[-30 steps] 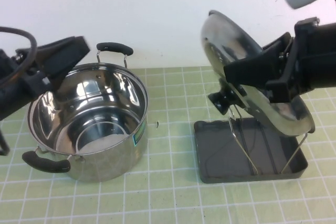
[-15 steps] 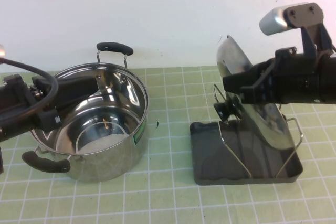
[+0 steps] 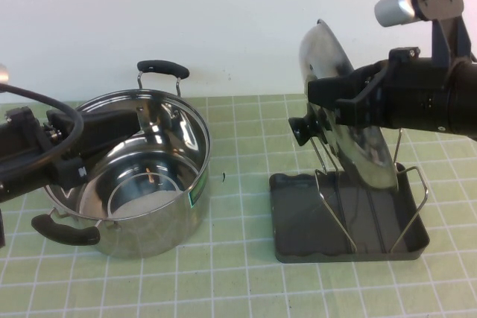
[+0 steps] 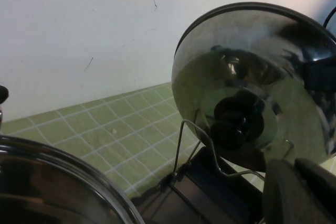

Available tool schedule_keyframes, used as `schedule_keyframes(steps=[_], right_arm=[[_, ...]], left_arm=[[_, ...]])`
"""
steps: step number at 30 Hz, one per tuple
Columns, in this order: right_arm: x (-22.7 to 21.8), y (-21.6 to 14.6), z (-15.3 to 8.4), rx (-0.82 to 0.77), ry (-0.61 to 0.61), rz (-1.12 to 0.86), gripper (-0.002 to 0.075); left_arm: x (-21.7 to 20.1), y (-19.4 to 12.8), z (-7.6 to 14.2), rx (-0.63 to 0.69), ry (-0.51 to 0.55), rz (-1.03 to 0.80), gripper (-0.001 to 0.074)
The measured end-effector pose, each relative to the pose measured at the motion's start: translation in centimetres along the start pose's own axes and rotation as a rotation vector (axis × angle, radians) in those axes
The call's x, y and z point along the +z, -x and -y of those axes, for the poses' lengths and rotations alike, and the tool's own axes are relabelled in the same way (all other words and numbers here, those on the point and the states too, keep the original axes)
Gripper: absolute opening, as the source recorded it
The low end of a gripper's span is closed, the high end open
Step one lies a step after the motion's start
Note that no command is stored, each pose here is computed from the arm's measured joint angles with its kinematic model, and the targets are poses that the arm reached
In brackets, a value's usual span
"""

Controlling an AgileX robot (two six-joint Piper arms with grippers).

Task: Put pot lid on rack
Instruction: Place the pot lid on the pot rack

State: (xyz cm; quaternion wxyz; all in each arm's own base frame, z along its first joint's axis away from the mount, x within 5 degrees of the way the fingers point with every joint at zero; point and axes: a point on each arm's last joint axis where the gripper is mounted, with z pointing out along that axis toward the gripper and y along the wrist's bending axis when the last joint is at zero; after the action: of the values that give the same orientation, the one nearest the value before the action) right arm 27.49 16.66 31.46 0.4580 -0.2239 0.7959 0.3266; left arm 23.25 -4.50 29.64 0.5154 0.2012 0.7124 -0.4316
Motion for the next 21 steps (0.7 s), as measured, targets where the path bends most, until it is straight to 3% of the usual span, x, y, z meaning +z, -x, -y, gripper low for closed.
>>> schedule_keyframes(steps=[5, 14, 21], right_arm=[[0.20, -0.18, 0.06, -0.005, 0.006, -0.010, 0.0097], [0.22, -0.43, -0.11, -0.028, 0.027, -0.031, 0.0213], [-0.58, -0.02, 0.11, -0.052, 0.018, -0.020, 0.0223]], left_arm=[[0.00, -0.11, 0.01, 0.006, -0.001, -0.013, 0.0001], [-0.01, -0.50, 0.03, 0.025, -0.004, -0.055, 0.0001], [-0.07, -0.51, 0.06, 0.029, -0.003, -0.059, 0.0001]])
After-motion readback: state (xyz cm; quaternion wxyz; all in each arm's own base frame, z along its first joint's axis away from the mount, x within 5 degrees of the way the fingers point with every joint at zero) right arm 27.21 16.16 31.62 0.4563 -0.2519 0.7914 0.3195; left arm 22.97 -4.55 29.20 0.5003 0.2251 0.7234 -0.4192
